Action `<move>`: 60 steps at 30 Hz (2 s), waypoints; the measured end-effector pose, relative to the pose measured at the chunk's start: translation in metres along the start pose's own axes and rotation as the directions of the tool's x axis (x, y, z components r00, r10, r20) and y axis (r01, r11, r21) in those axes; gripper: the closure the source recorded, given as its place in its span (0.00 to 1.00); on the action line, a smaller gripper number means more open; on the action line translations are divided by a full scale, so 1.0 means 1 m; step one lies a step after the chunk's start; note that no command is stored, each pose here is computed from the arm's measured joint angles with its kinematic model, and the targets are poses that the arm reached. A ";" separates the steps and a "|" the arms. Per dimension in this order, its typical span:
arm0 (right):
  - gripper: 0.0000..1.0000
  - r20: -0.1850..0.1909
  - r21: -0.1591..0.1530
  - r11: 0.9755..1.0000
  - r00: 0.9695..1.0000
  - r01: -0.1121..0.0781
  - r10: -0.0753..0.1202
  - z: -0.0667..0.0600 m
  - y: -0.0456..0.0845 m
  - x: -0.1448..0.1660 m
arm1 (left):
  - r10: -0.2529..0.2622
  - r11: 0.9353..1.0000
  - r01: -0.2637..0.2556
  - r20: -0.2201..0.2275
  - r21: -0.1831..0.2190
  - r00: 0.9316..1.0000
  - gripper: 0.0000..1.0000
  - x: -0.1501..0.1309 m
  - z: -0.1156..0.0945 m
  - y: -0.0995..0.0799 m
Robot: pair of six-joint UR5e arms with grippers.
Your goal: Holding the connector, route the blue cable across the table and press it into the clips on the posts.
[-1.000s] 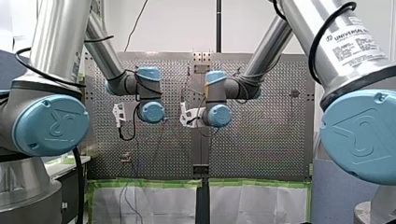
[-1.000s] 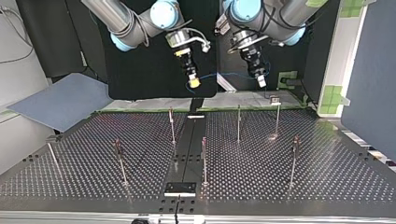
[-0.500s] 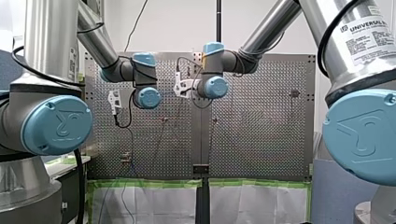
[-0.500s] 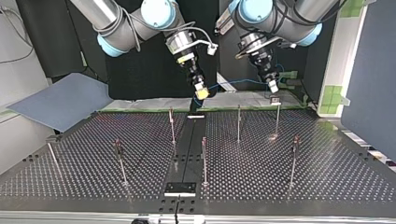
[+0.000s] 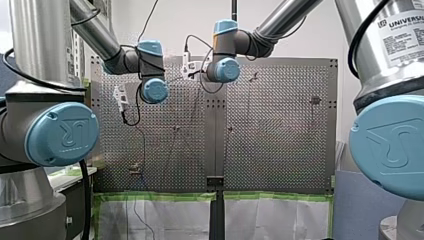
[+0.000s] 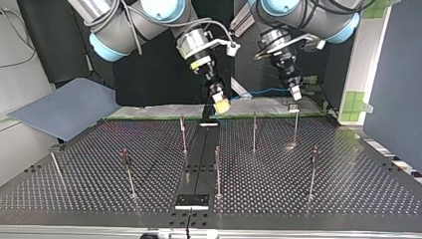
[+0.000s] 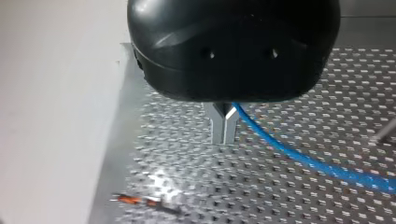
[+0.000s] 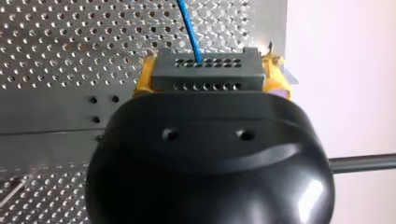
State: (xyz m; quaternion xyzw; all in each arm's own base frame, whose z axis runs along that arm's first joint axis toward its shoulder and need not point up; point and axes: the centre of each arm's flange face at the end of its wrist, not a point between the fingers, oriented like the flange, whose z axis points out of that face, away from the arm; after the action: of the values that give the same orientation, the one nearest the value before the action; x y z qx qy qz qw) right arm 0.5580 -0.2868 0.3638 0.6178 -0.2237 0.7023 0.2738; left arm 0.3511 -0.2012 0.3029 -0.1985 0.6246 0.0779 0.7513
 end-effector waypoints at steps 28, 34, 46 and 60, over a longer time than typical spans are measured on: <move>1.00 0.118 0.025 0.999 0.993 -0.033 0.030 0.051 -0.004 0.010 | -0.001 1.000 0.002 -0.039 0.021 0.999 1.00 -0.055 0.030 -0.003; 1.00 0.109 0.033 0.999 0.994 -0.035 0.031 0.064 -0.001 0.016 | -0.033 0.998 0.034 -0.022 0.045 0.999 1.00 -0.055 0.046 -0.005; 1.00 0.109 0.038 0.998 0.993 -0.044 0.039 0.091 0.000 0.008 | -0.017 0.999 0.017 -0.005 0.052 1.000 1.00 -0.063 0.072 0.012; 1.00 0.011 0.066 0.997 0.999 -0.042 0.042 0.115 -0.006 0.052 | -0.044 0.997 0.041 0.044 0.062 0.998 1.00 -0.077 0.125 0.032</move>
State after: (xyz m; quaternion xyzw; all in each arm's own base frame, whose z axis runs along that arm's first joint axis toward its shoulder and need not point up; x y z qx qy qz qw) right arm 0.6433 -0.3513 0.4311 0.6252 -0.2145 0.7119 0.2373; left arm 0.4368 -0.1129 0.3890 -0.1870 0.6050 0.0473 0.7725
